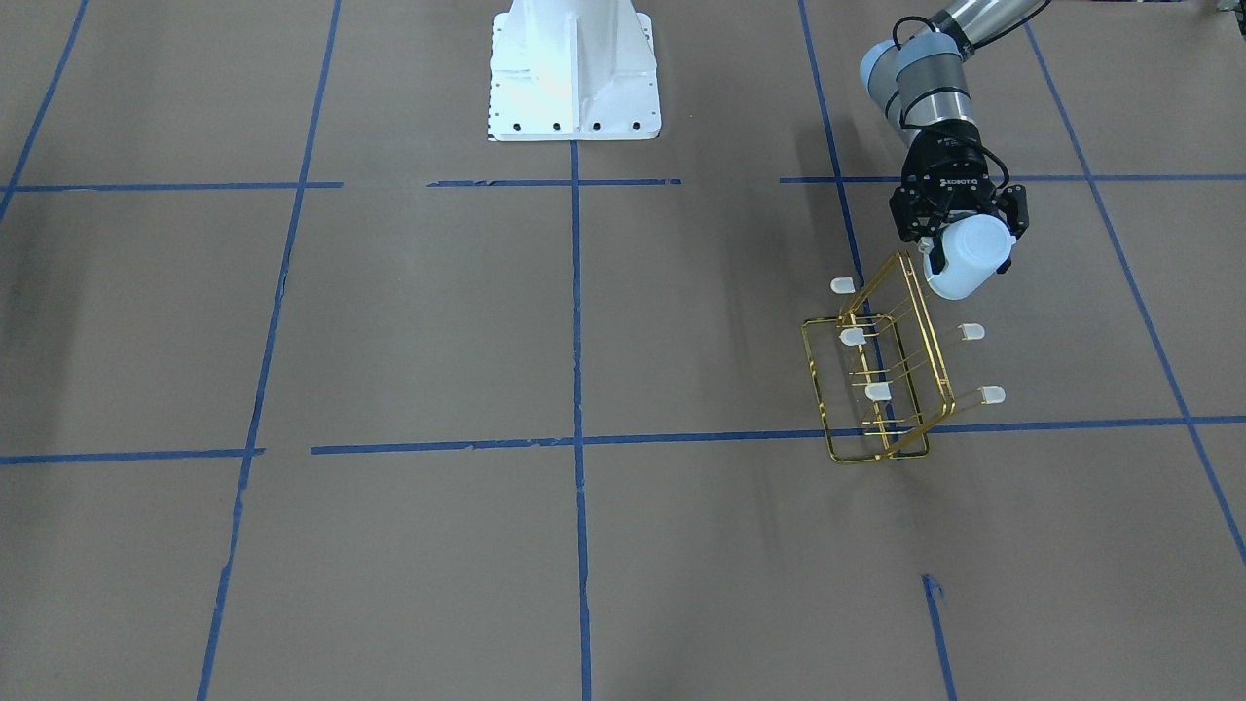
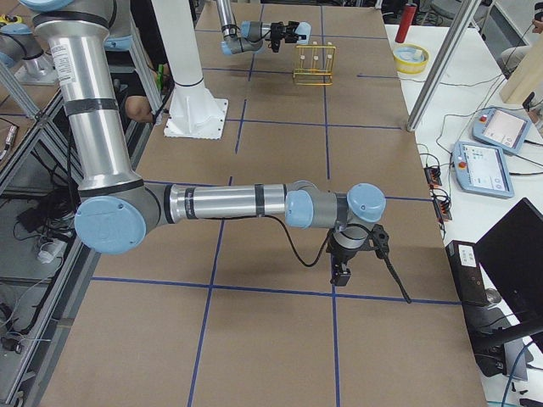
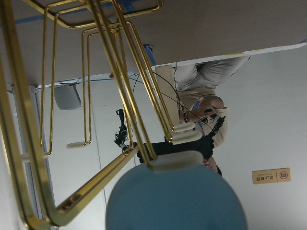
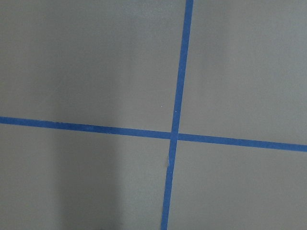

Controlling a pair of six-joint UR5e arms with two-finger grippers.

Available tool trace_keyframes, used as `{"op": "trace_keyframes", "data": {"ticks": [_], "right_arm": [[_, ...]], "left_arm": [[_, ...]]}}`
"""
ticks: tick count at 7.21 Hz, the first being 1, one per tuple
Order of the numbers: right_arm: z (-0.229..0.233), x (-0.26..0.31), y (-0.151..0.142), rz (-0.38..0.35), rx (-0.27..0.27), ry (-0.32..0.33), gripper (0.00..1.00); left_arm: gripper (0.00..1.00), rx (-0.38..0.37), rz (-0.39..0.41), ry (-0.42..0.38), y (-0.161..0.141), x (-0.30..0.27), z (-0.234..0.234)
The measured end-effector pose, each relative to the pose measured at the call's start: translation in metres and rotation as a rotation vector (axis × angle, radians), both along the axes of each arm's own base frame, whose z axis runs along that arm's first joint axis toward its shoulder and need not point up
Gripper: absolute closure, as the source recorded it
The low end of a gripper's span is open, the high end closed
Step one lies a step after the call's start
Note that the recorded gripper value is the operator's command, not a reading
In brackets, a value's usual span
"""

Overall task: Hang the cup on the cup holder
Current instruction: 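Bring the inverted cup with the left gripper to the gold rack's hook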

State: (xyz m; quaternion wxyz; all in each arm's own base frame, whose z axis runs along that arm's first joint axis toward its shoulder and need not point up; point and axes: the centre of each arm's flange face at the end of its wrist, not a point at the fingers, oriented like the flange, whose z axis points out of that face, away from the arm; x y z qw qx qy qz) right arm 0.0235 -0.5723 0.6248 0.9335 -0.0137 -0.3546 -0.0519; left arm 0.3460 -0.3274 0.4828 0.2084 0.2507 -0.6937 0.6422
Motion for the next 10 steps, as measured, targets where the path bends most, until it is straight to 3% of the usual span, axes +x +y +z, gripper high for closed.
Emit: {"op": "trace_keyframes", "data": {"ticks": [4, 5, 7, 10], "right_arm": [[0.0, 0.0, 0.0, 0.0, 0.0, 0.0, 0.0], [0.0, 0.0, 0.0, 0.0, 0.0, 0.0, 0.0], [0.0, -0.0001, 0.0, 0.0, 0.0, 0.0, 0.0], [0.0, -0.0006, 0.0, -0.001, 0.0, 0.0, 0.0]], "left_arm": [[0.96, -0.005, 0.004, -0.008, -0.0012, 0.0072, 0.0063], [0.87, -0.006, 0.005, -0.007, -0.0014, 0.0079, 0.0076], [0.0, -0.006, 0.008, -0.01, -0.0014, 0.0085, 0.0082], [0.0, -0.004, 0.014, -0.008, -0.0005, 0.0058, 0.0067]]}}
